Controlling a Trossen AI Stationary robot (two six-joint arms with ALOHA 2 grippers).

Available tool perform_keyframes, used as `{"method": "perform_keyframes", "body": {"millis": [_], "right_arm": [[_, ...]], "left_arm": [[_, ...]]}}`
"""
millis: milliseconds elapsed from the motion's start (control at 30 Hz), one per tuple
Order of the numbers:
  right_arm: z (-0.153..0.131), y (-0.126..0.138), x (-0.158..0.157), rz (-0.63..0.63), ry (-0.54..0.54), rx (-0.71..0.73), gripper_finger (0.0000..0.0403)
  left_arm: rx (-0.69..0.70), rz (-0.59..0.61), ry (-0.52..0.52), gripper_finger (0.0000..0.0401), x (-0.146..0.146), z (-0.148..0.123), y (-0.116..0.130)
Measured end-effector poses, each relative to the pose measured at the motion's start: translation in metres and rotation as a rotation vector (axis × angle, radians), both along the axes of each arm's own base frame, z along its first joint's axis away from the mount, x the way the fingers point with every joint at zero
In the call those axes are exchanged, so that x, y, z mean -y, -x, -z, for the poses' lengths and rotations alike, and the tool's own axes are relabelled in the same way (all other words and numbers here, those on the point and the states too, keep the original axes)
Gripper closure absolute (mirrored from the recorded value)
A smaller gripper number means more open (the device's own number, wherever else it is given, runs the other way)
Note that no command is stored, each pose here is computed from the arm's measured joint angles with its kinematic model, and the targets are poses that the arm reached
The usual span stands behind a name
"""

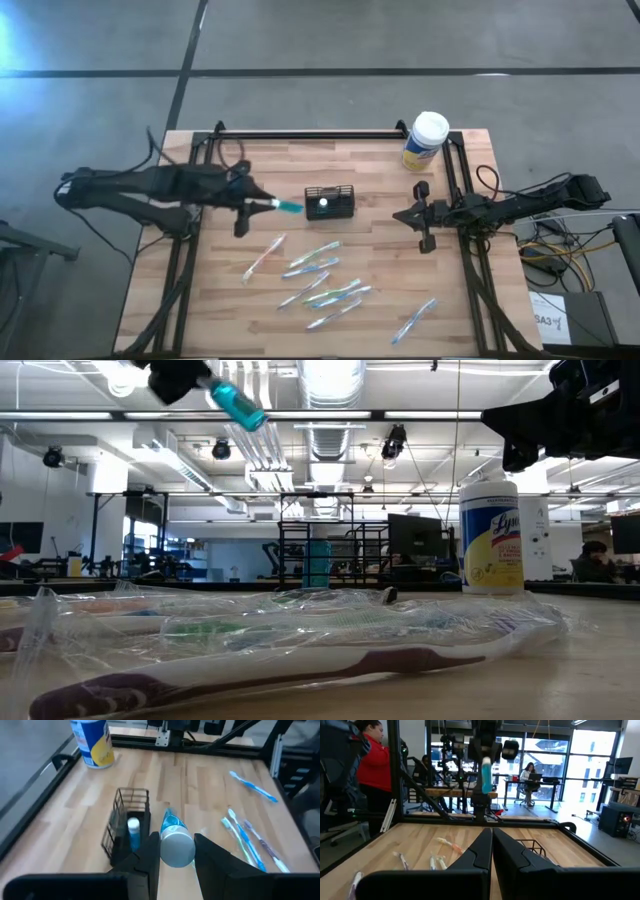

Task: Pick & Place toothbrushing station
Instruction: Put the blue mouthwash in the wire organizer

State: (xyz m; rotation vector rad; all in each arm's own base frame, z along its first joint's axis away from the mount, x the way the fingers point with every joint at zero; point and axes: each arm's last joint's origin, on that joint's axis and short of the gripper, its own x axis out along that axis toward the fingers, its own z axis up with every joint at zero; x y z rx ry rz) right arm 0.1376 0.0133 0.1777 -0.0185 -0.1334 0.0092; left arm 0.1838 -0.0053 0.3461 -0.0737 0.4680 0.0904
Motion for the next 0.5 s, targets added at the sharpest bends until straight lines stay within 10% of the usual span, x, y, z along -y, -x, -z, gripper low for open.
{"method": "perform_keyframes", "body": {"millis": [500], "right_arm": [[0.002,0.000,0.001,0.023,0.002,-0.025,0.0394]], "left_arm": [[-0.365,0.049,-0.042,0.0303,-0.031,-0.051,-0.118]]}}
